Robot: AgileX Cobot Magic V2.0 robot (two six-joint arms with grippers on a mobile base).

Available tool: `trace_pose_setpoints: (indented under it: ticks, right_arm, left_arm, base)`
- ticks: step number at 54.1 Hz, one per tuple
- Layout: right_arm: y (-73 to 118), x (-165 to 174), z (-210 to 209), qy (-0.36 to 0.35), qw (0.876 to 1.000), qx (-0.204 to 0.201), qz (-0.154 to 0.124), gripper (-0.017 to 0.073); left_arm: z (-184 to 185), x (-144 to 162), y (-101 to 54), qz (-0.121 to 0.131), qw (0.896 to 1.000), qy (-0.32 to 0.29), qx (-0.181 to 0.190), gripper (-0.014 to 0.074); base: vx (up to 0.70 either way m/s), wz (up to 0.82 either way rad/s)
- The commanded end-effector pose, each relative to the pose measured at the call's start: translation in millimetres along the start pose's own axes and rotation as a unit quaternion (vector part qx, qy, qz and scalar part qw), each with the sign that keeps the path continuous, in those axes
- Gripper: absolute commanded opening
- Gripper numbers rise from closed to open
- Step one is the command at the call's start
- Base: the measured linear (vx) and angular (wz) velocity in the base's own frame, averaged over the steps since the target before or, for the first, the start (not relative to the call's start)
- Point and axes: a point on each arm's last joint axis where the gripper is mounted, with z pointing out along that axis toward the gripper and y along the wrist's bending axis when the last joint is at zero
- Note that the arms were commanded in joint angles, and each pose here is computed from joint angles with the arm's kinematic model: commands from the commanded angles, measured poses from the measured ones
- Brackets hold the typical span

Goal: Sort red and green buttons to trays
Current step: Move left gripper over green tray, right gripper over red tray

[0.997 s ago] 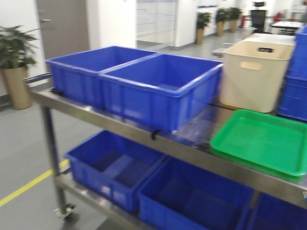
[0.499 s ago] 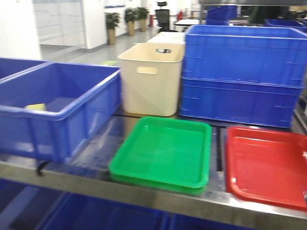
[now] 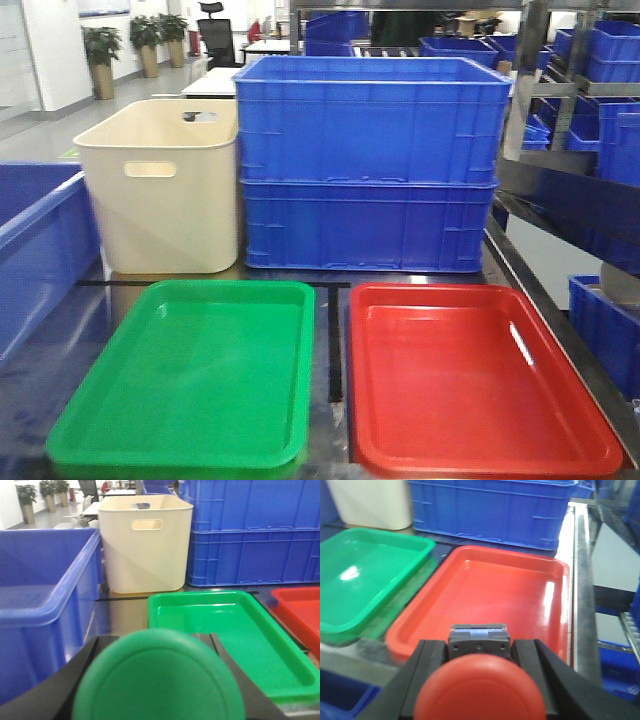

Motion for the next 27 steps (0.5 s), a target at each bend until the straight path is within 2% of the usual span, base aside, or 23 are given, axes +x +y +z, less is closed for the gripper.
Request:
trace_pose_setpoints:
  ticks: [1, 27]
  right_arm:
    - [-1.4, -17.2, -4.0, -0.057, 0.998, 0.008, 0.000, -0.0009]
    - [-1.4, -17.2, -4.0, -0.057, 0.998, 0.008, 0.000, -0.0009]
  left_arm:
    - [-1.7, -15.6, -1.6, -0.003, 0.999, -0.053, 0.009, 0.0000]
    - [-1.7, -15.6, -1.6, -0.003, 0.999, -0.053, 0.009, 0.0000]
  base:
    - [0.20, -0.24]
    - [0.18, -0.07]
